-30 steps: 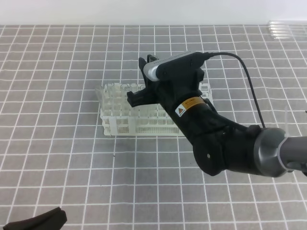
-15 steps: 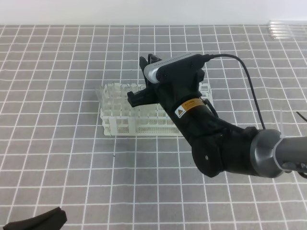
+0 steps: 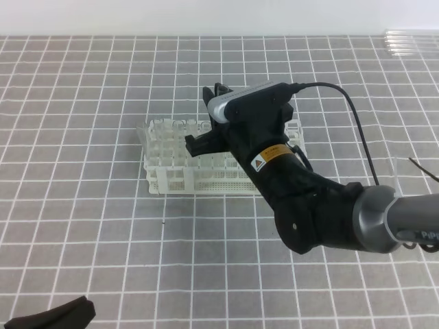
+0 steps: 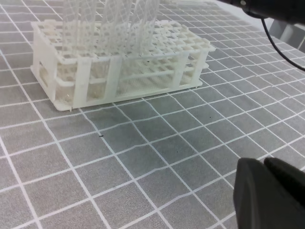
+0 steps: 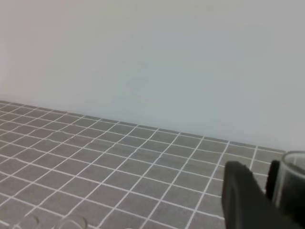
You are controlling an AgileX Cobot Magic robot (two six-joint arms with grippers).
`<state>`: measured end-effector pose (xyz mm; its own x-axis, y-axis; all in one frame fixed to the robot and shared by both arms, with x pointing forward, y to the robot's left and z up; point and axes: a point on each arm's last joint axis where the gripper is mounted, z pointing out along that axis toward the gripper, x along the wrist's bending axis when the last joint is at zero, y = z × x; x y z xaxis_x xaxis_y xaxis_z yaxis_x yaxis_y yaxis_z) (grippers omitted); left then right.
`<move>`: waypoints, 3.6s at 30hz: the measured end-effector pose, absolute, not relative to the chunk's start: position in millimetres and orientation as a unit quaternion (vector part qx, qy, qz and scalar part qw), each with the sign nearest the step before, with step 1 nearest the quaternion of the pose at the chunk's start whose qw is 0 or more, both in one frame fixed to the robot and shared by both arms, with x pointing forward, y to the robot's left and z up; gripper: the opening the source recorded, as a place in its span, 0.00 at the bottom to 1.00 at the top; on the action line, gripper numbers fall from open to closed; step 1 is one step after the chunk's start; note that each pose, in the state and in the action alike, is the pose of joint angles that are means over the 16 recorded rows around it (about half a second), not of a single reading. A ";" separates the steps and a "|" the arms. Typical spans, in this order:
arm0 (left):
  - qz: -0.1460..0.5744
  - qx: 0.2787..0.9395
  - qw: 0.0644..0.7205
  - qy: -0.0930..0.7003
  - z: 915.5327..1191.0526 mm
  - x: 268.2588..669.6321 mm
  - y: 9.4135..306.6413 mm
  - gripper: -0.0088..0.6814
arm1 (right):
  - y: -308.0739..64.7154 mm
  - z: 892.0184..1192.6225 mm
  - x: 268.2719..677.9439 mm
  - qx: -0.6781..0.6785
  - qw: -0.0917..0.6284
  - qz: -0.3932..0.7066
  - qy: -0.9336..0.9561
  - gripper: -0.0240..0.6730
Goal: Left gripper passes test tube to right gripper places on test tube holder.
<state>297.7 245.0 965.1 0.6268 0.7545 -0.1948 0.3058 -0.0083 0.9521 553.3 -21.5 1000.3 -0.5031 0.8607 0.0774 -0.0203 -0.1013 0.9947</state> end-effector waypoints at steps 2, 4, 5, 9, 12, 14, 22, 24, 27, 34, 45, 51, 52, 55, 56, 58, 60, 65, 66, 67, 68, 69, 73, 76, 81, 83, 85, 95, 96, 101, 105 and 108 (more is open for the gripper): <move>0.189 0.683 0.589 0.389 965.6 297.6 244.9 0.01 | -21.3 998.9 553.6 0.364 0.341 0.646 0.578 0.15; 0.190 0.683 0.588 0.388 965.3 297.7 245.0 0.01 | -21.1 997.8 553.8 0.364 0.340 0.646 0.578 0.15; 0.191 0.684 0.588 0.388 965.0 297.8 245.0 0.01 | -21.0 997.3 553.9 0.364 0.340 0.646 0.578 0.15; 0.188 0.683 0.589 0.389 965.5 297.6 244.9 0.01 | -20.8 996.2 554.2 0.364 0.341 0.646 0.578 0.15; 0.186 0.681 0.591 0.390 966.0 297.6 244.7 0.01 | -20.8 995.8 554.3 0.364 0.341 0.646 0.577 0.16; 0.186 0.681 0.591 0.390 966.1 297.6 244.8 0.01 | -20.7 995.6 554.3 0.364 0.341 0.646 0.577 0.16; 0.189 0.682 0.589 0.389 965.6 297.7 244.9 0.01 | -20.8 995.2 554.4 0.365 0.341 0.646 0.578 0.23; 0.190 0.683 0.588 0.389 965.3 297.8 245.0 0.01 | -20.8 995.1 554.4 0.366 0.340 0.645 0.578 0.26; 0.193 0.685 0.586 0.387 964.5 297.9 245.2 0.01 | -21.0 994.8 554.5 0.367 0.340 0.644 0.578 0.31; 0.195 0.687 0.585 0.385 964.0 297.9 245.3 0.01 | -23.0 996.7 554.3 0.374 0.342 0.640 0.577 0.40; 0.193 0.685 0.586 0.386 964.6 297.8 245.2 0.01 | -41.8 1050.7 531.3 0.357 0.342 0.632 0.597 0.30; 0.191 0.683 0.589 0.388 965.4 297.7 245.1 0.01 | -75.2 1107.8 488.5 0.327 0.330 0.639 0.613 0.15; 0.190 0.683 0.588 0.388 965.3 297.7 245.0 0.01 | -82.8 1116.8 479.0 0.323 0.326 0.641 0.615 0.13; 0.192 0.685 0.587 0.387 964.8 297.7 245.1 0.01 | -107.2 1139.3 448.1 0.308 0.311 0.646 0.625 0.06; 0.192 0.685 0.587 0.387 964.8 297.7 245.0 0.01 | -115.5 1145.0 437.4 0.303 0.305 0.646 0.630 0.05; 0.193 0.686 0.586 0.386 964.5 297.7 245.1 0.01 | -132.3 1153.6 415.4 0.294 0.290 0.646 0.642 0.03; 0.193 0.686 0.586 0.386 964.5 297.7 245.1 0.01 | -148.3 1158.3 393.7 0.285 0.273 0.643 0.657 0.02; 0.194 0.687 0.585 0.385 964.0 297.8 245.2 0.01 | -184.4 1159.6 343.6 0.256 0.233 0.626 0.699 0.02; 0.195 0.688 0.584 0.384 963.7 297.8 245.2 0.01 | -190.6 1158.4 335.0 0.250 0.227 0.621 0.707 0.02; 0.195 0.688 0.584 0.384 963.7 297.8 245.3 0.01 | -196.2 1157.0 327.2 0.245 0.221 0.616 0.716 0.02; 0.196 0.688 0.584 0.384 963.7 297.9 245.3 0.01 | -201.3 1155.4 320.2 0.240 0.216 0.610 0.724 0.02; 0.196 0.688 0.584 0.384 963.7 297.9 245.3 0.01 | -206.1 1153.9 313.9 0.235 0.212 0.605 0.731 0.02; 0.195 0.687 0.585 0.385 964.0 297.9 245.3 0.01 | -220.2 1147.2 296.9 0.218 0.209 0.584 0.753 0.02; 0.193 0.686 0.586 0.386 964.5 297.8 245.2 0.01 | -227.1 1141.6 292.2 0.214 0.221 0.572 0.760 0.02; 0.192 0.684 0.588 0.388 965.1 297.8 245.1 0.01 | -234.0 1122.8 297.5 0.254 0.247 0.560 0.749 0.02; 0.190 0.683 0.589 0.388 965.4 297.7 245.1 0.01 | -237.5 1110.9 301.4 0.283 0.259 0.556 0.738 0.02; 0.190 0.683 0.589 0.388 965.4 297.7 245.1 0.01 | -242.3 1096.7 304.4 0.314 0.271 0.551 0.724 0.02; 0.196 0.688 0.584 0.384 963.8 297.9 245.3 0.01 | -272.0 1019.3 297.4 0.458 0.336 0.538 0.623 0.02; 0.196 0.688 0.584 0.384 963.8 297.9 245.3 0.01 | -273.8 1013.0 295.9 0.464 0.342 0.537 0.615 0.02; 0.196 0.688 0.584 0.384 963.7 297.9 245.3 0.01 | -279.1 990.6 290.4 0.476 0.369 0.538 0.590 0.02; 0.195 0.687 0.585 0.385 964.0 297.8 245.3 0.01 | -281.3 981.3 289.1 0.476 0.384 0.540 0.578 0.02; 0.193 0.685 0.586 0.386 964.6 297.8 245.2 0.01 | -282.4 976.5 289.5 0.475 0.394 0.537 0.575 0.02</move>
